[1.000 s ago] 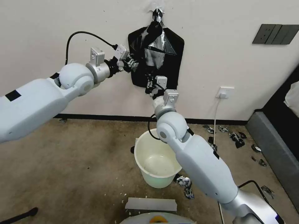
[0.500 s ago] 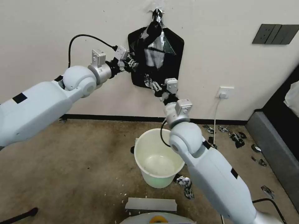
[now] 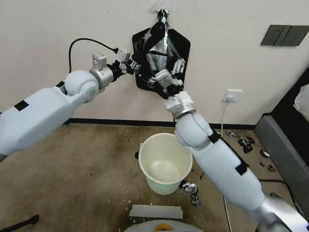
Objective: Place a trash bag onto the trash bin.
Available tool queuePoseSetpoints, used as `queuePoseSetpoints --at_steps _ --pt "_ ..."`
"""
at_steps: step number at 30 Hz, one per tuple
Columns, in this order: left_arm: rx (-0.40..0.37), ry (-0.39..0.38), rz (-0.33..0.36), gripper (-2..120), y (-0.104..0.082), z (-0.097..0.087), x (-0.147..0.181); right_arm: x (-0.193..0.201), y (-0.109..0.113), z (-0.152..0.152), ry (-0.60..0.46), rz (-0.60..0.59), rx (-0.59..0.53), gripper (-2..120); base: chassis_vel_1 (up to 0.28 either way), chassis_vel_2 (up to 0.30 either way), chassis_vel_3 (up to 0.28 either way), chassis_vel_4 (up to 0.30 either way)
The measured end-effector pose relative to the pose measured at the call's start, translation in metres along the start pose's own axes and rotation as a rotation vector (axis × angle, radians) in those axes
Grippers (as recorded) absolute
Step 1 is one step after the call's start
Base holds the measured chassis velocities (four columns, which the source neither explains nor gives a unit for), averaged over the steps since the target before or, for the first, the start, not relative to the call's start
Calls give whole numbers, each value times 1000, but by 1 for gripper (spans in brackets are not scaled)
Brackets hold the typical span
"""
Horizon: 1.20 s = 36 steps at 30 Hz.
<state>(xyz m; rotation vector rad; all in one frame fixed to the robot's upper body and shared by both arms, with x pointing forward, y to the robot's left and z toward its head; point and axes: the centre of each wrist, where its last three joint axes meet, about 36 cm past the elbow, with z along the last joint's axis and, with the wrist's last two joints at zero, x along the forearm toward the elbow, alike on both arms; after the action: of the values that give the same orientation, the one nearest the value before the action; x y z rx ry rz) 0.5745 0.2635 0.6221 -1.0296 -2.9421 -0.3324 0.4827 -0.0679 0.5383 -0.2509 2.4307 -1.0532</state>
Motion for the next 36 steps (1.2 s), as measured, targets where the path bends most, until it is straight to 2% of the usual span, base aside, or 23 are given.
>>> queuePoseSetpoints --at_steps 12,18,25,26,28,32,33,35,36 --pt "3 3 8 0 -4 3 2 -12 5 21 112 -35 149 100 0 0 0 0" --pt "4 3 10 0 -5 3 2 -24 -1 27 123 -12 174 100 0 0 0 0" --pt "14 9 4 0 -5 9 5 -27 -5 21 102 9 168 99 0 0 0 0" --pt "17 11 4 0 -5 10 5 -28 -4 20 99 15 165 94 0 0 0 0" --pt "18 12 4 0 -6 11 5 -28 -4 20 98 17 164 92 0 0 0 0" --pt "22 15 4 0 -7 14 6 -29 -3 20 96 23 155 76 0 0 0 0" --pt "22 15 4 0 -7 14 6 -29 -3 20 96 23 155 76 0 0 0 0" --pt "24 16 3 0 -7 15 6 -29 -3 19 96 23 150 68 0 0 0 0" --pt "24 15 3 0 -7 15 6 -29 -2 19 97 22 142 59 0 0 0 0"
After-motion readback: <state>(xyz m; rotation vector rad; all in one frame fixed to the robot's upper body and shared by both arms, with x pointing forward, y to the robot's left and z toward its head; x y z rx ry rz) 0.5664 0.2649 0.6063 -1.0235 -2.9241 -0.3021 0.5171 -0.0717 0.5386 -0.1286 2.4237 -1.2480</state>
